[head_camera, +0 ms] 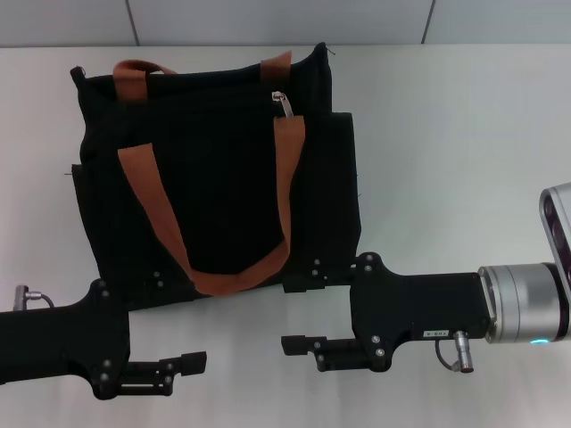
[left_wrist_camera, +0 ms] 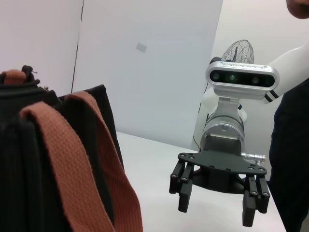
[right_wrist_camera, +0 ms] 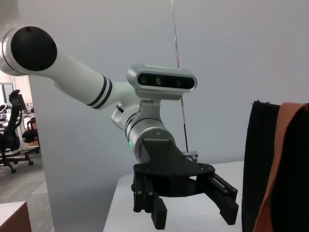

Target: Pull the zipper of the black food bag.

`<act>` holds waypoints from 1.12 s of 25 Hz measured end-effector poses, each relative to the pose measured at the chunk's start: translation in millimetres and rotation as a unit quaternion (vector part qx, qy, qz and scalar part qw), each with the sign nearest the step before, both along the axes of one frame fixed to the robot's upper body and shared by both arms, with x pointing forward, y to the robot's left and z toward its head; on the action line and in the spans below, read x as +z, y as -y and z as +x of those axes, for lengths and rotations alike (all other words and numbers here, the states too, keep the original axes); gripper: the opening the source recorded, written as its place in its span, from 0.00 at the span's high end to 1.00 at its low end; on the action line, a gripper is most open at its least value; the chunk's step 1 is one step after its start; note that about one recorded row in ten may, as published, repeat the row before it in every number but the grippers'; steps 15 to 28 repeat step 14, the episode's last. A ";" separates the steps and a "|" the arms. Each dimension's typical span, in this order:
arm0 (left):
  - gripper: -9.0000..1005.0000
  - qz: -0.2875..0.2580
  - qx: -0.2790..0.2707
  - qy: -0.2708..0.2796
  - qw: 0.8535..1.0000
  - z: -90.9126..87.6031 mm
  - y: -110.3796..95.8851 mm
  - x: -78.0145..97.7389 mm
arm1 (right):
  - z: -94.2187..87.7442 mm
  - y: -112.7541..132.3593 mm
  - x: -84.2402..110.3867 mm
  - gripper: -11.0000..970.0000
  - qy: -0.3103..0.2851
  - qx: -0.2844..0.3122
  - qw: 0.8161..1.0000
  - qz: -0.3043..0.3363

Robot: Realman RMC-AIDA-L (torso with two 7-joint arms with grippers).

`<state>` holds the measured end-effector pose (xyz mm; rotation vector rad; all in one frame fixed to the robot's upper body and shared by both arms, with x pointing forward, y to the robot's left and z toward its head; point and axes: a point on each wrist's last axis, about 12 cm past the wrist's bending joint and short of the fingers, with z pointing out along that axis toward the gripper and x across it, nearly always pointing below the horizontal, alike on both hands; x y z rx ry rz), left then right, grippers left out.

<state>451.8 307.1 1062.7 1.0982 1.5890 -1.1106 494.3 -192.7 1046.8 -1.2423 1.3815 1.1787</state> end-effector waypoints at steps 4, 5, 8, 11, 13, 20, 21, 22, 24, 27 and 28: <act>0.18 0.000 -0.001 0.001 1.000 0.9 0.4 0.5 | 1.0 -0.9 0.7 0.32 0.001 0.002 1.000 0.000; 0.18 0.000 -0.001 0.001 1.000 0.9 0.3 0.5 | 1.3 -1.3 1.0 0.32 0.001 0.002 1.000 0.000; 0.18 0.000 -0.001 0.002 1.000 1.0 0.3 0.6 | 1.3 -2.1 1.0 0.32 0.001 0.003 1.000 0.001; 0.18 0.000 -0.001 0.002 1.000 1.7 0.6 0.9 | 2.1 -2.9 1.7 0.32 0.002 0.004 1.000 0.001; 0.18 0.000 -0.002 0.003 1.000 2.1 1.0 1.1 | 2.5 -3.3 1.9 0.32 0.002 0.005 1.000 0.001; 0.18 0.000 -0.003 0.003 1.000 2.4 1.3 1.2 | 3.1 -4.0 2.4 0.32 0.003 0.006 1.000 0.001; 0.18 0.000 -0.003 0.003 1.000 2.4 1.3 1.2 | 3.1 -4.0 2.4 0.32 0.003 0.006 1.000 0.001; 0.18 0.000 -0.003 0.003 1.000 2.4 1.3 1.2 | 3.1 -4.0 2.4 0.32 0.003 0.006 1.000 0.001; 0.18 0.000 -0.003 0.003 1.000 2.4 1.3 1.2 | 3.1 -4.0 2.4 0.32 0.003 0.006 1.000 0.001; 0.18 0.000 -0.003 0.003 1.000 2.4 1.3 1.2 | 3.1 -4.0 2.4 0.32 0.003 0.006 1.000 0.001; 0.18 0.000 -0.003 0.003 1.000 2.4 1.3 1.2 | 3.1 -4.0 2.4 0.32 0.003 0.006 1.000 0.001</act>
